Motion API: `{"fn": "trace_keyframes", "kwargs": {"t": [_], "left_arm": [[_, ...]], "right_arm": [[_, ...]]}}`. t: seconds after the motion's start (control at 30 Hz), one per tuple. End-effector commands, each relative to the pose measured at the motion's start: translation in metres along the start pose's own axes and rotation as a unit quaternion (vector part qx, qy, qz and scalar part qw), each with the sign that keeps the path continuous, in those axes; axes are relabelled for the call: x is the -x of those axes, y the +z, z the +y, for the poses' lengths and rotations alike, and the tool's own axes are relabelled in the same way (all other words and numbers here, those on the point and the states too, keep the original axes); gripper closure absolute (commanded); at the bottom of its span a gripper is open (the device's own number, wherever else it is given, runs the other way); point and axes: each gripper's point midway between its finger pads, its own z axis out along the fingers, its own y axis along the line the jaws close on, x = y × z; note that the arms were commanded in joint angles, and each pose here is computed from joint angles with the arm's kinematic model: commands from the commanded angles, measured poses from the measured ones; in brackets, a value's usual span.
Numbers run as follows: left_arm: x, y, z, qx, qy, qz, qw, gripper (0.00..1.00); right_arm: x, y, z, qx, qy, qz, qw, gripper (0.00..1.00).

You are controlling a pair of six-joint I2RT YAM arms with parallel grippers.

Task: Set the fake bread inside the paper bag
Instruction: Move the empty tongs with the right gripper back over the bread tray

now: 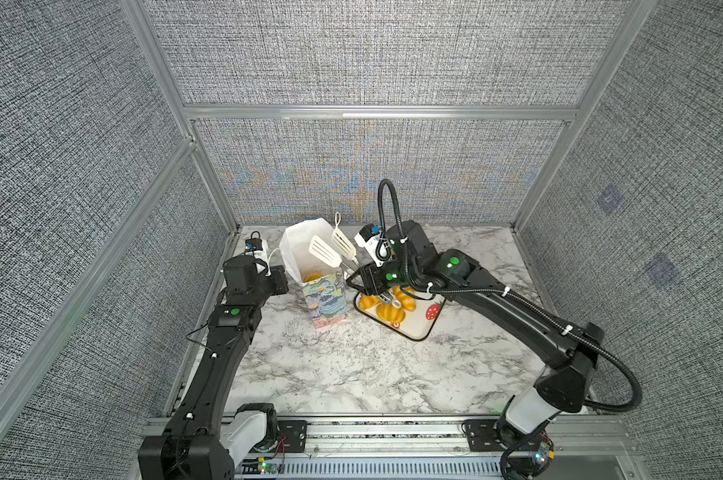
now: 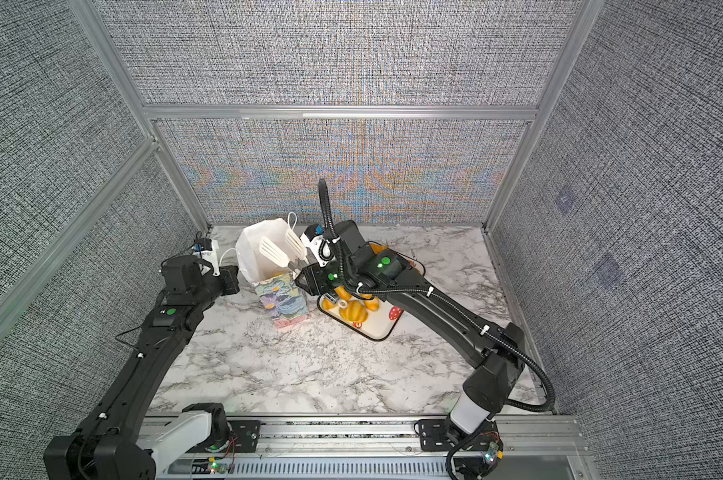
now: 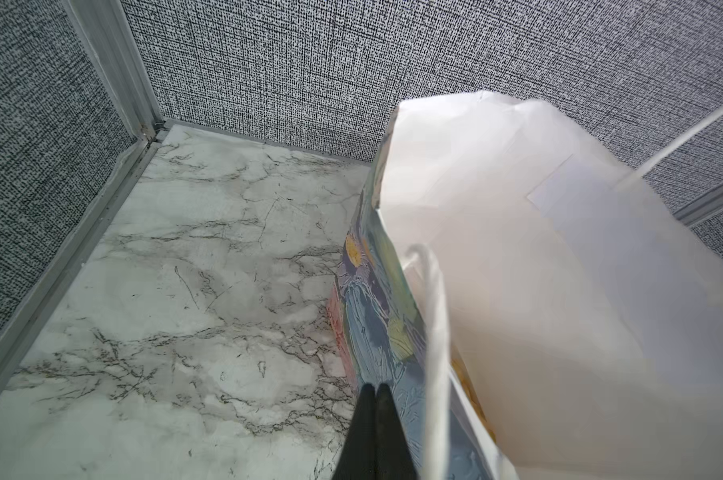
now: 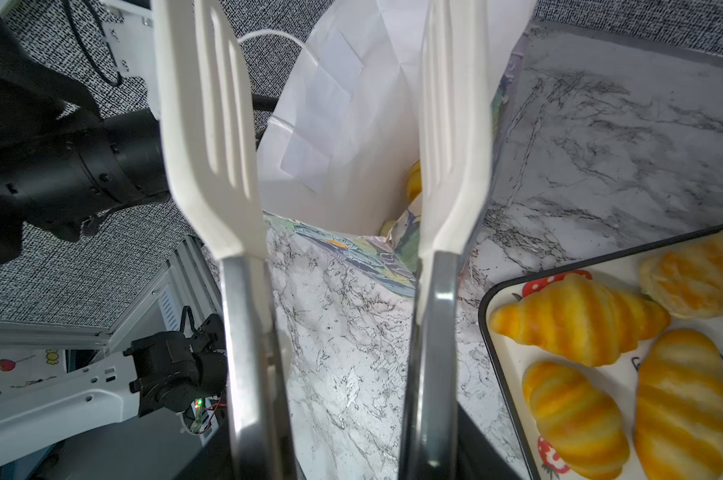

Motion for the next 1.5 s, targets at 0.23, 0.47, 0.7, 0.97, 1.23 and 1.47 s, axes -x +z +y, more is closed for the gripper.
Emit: {"fn": "trace_keyframes", "kwargs": {"t": [0.23,0.47,0.7,0.97,1.23,1.47], "left_arm": [[0.000,0.001,0.000,-0.001,0.000,-0.002,1.000,1.00],[0.003,0.001,-0.001,-0.003,0.000,-0.005,1.000,1.00],[0.001,0.001,-0.002,-0.006,0.000,-0.004,1.000,1.00],[0.001,0.001,-0.001,-0.004,-0.002,-0.003,1.000,1.00],[0.001,0.000,-0.001,-0.007,-0.002,-0.005,1.000,1.00],[0.002,-0.002,-0.002,-0.008,-0.001,-0.008,1.000,1.00]], "right_arm": [[0.029,-0.059,-0.001,-0.047,-0.030,-0.066,0.996,0.46],[0.031,-0.092,-0.034,-0.105,-0.021,-0.083,0.991,0.46],[0.022,-0.105,-0.092,-0.182,0.026,-0.068,0.981,0.47],[0.002,-0.099,-0.145,-0.250,0.060,-0.025,0.966,0.47],[-0.019,-0.086,-0.183,-0.278,0.089,0.008,0.956,0.47],[-0.040,-0.074,-0.220,-0.326,0.112,0.048,0.937,0.47]]}}
